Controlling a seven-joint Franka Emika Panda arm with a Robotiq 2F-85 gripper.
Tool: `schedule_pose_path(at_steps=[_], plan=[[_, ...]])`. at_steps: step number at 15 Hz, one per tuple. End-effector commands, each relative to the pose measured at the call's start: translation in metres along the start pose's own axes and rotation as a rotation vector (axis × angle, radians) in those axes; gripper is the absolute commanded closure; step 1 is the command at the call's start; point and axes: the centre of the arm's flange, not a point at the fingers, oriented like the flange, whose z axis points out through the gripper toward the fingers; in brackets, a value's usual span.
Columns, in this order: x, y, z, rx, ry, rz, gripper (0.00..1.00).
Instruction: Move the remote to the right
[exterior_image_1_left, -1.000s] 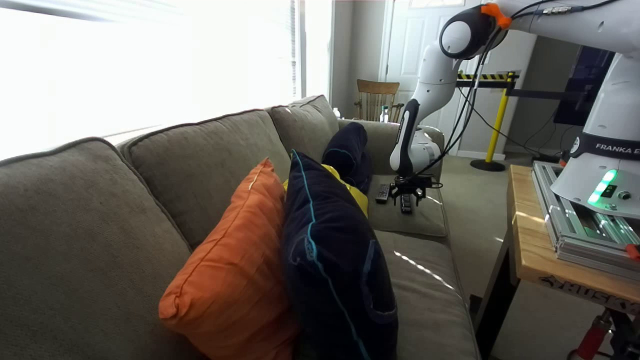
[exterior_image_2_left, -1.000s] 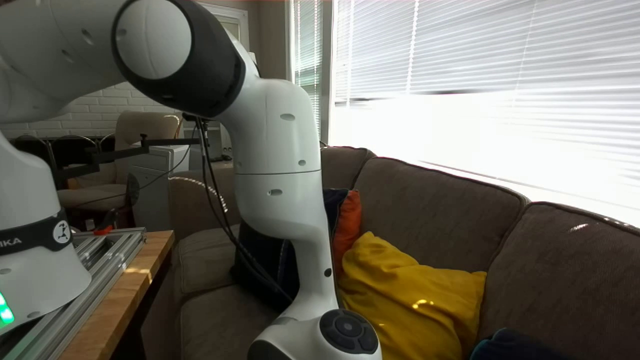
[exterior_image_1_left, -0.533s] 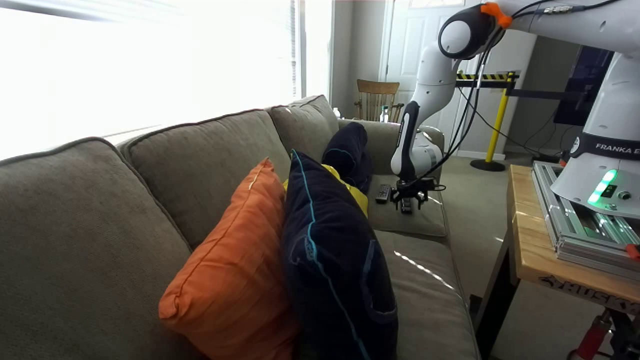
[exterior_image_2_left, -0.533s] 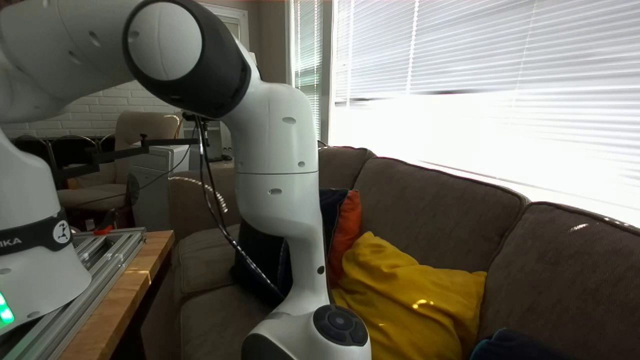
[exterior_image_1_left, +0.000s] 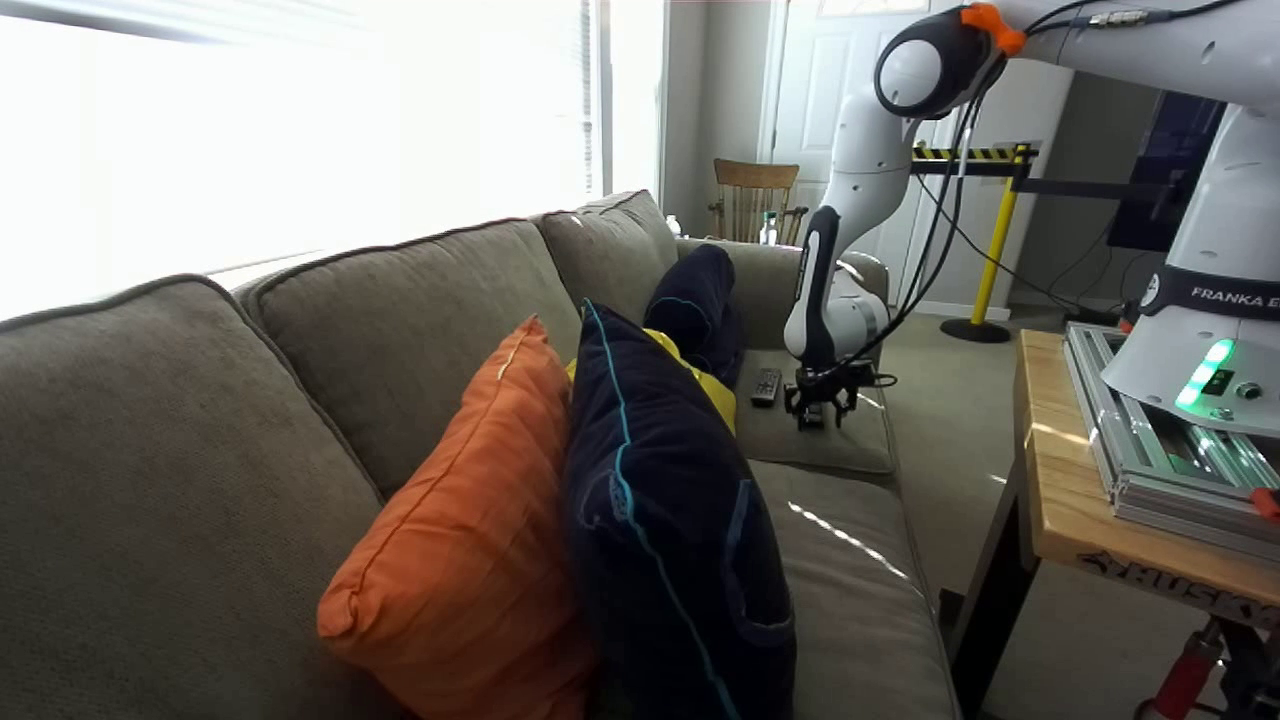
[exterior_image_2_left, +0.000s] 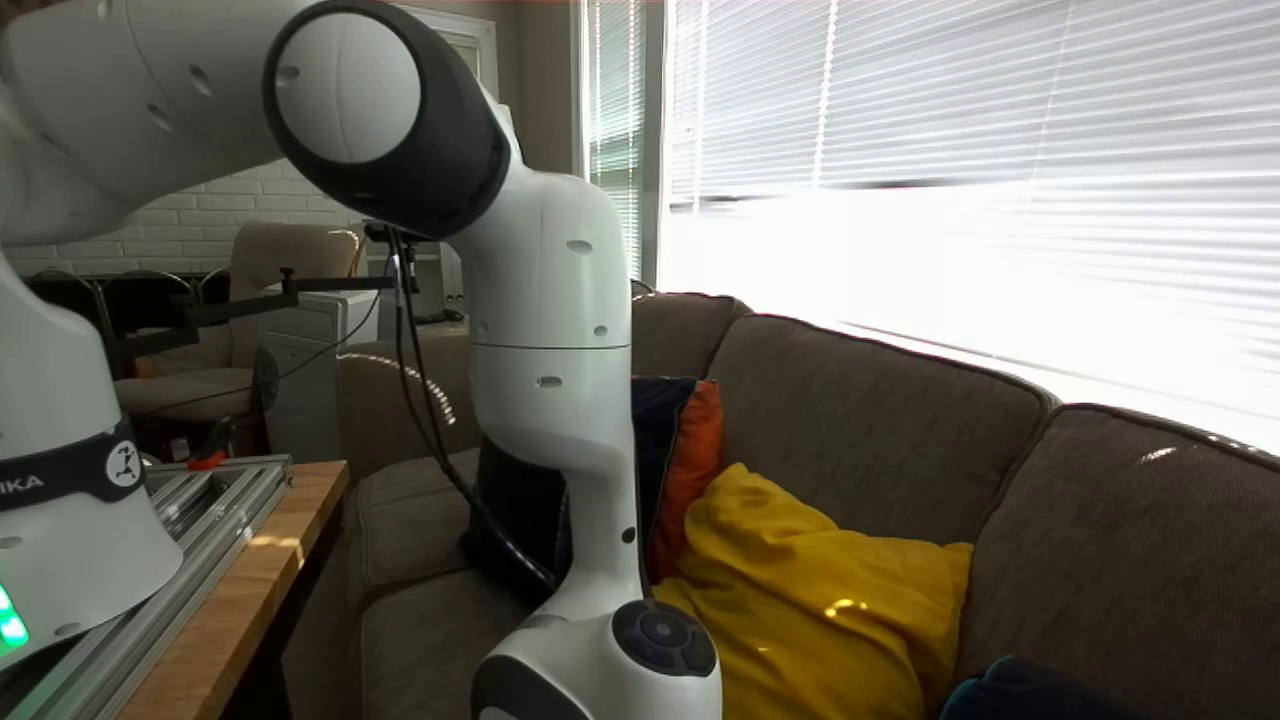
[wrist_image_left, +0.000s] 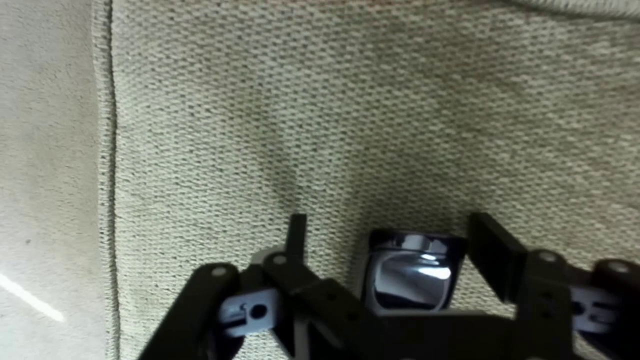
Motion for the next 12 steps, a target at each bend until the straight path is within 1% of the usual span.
schedule_pose_path(at_steps=[1, 4, 5, 9, 11, 12], plan=[[-0.007, 0.003, -0.004, 0.009, 0.023, -0.022, 0.5], [-0.007, 0.0, -0.005, 0.018, 0.033, -0.026, 0.7], [-0.007, 0.001, -0.005, 0.017, 0.033, -0.026, 0.73], [-0.005, 0.004, -0.019, 0.009, -0.014, -0.047, 0.73], [-0.006, 0.004, -0.037, 0.029, -0.052, -0.093, 0.73], [-0.01, 0.002, -0.053, 0.049, -0.073, -0.12, 0.73]])
